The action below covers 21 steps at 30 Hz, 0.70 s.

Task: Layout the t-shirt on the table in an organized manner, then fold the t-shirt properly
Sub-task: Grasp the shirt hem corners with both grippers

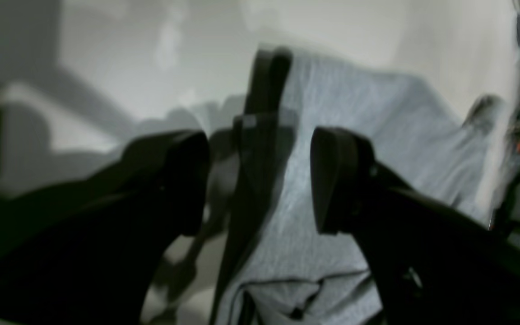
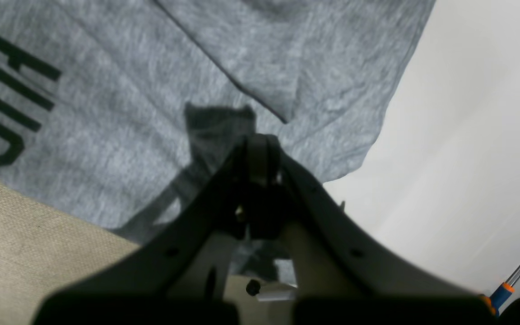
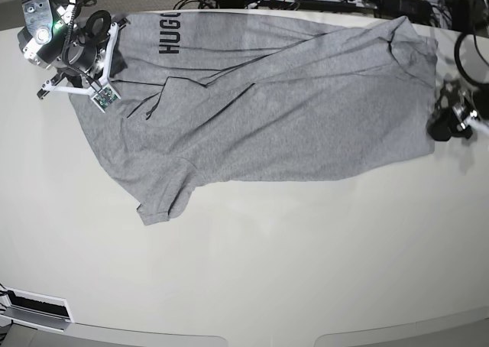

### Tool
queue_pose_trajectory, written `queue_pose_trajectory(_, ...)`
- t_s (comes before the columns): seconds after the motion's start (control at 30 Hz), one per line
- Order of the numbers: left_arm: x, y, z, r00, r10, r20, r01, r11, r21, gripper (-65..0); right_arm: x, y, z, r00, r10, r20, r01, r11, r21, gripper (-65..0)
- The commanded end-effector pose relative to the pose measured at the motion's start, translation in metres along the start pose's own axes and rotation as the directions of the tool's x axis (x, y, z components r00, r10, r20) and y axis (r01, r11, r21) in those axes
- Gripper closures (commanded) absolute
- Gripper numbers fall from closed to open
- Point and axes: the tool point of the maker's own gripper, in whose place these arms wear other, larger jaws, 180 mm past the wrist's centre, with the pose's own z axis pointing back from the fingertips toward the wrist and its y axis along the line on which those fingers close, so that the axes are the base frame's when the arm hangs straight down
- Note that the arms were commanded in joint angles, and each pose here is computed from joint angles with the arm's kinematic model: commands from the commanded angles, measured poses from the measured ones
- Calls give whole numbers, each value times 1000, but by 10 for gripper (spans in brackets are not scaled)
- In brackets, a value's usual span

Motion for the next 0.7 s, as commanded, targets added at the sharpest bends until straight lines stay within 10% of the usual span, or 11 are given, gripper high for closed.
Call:
queue_pose_trajectory(0.0,2,6,7,1000,-13,-1,13,1000,22,-373,7,-7,4,1000,5,31,-4,1000,-17,0)
queue_pose_trajectory(0.4,-70,-21,-48,996,50,-80,-53,998,-38,-373,12,-7,4,998,5,56,-4,1000,-19,0)
queue_pose_trajectory(0.67,-40,-55,-77,999,-49,-24,47,995,-84,-366,12,-7,4,999,6,53,-5,1000,-18,0)
